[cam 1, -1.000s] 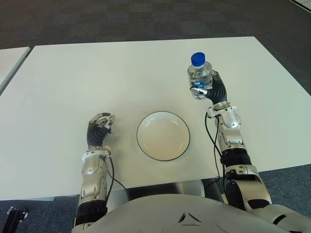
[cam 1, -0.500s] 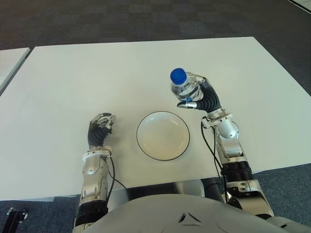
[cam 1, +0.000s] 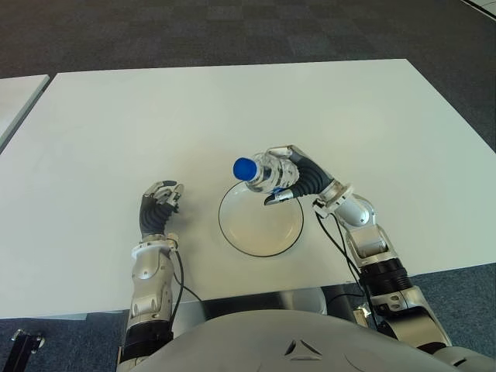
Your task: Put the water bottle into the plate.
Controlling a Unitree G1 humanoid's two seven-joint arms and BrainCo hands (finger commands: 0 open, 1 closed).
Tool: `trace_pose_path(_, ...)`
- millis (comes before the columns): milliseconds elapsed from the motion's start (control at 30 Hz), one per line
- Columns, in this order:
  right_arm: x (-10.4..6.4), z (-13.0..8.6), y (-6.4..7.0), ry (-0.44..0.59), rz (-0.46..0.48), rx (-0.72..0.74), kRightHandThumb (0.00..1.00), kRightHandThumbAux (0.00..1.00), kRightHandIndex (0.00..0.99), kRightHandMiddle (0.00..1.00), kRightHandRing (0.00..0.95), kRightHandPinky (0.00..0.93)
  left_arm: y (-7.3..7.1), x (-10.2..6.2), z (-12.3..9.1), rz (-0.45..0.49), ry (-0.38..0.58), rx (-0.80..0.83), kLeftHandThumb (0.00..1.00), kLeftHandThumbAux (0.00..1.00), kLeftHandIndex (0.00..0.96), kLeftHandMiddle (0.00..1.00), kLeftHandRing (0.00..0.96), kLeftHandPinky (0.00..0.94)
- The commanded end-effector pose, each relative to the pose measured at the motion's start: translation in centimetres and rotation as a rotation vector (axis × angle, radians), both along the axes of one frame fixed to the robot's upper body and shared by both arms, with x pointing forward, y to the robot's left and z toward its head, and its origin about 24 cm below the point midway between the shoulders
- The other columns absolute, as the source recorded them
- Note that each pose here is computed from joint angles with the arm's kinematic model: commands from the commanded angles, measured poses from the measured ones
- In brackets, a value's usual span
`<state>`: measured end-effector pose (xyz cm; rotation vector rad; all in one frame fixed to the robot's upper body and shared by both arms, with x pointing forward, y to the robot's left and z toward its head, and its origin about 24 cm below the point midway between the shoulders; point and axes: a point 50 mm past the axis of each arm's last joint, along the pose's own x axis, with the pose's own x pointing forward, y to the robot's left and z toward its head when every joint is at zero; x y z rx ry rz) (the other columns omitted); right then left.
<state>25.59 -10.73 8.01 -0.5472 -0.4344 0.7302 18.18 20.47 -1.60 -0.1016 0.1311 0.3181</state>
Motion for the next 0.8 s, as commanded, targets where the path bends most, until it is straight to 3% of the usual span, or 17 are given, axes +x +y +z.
trace_pose_path(33,0.1,-0.8,0.5,0.025,0.032,-0.054,0.703,0.723,0.438,0.927,0.907,0.901,-0.2,-0.3,-0.5,-0.01,0.021,-0.01,0.704,0.72,0.435,0.763,0.757,0.757)
trace_pose_path(467,0.4,-2.7,1.3,0.109,0.083,-0.191,0.704,0.723,0.438,0.926,0.908,0.903,-0.3,-0.5,-0.4,-0.004,0.023,0.009,0.702,0.721,0.435,0.761,0.762,0.77)
trace_pose_path(800,0.8,-3.8,1.3,0.098,0.044,-0.306,0.706,0.722,0.438,0.931,0.901,0.896,-0.3,-0.5,-0.4,-0.003,0.026,0.014,0.703,0.721,0.435,0.768,0.763,0.757)
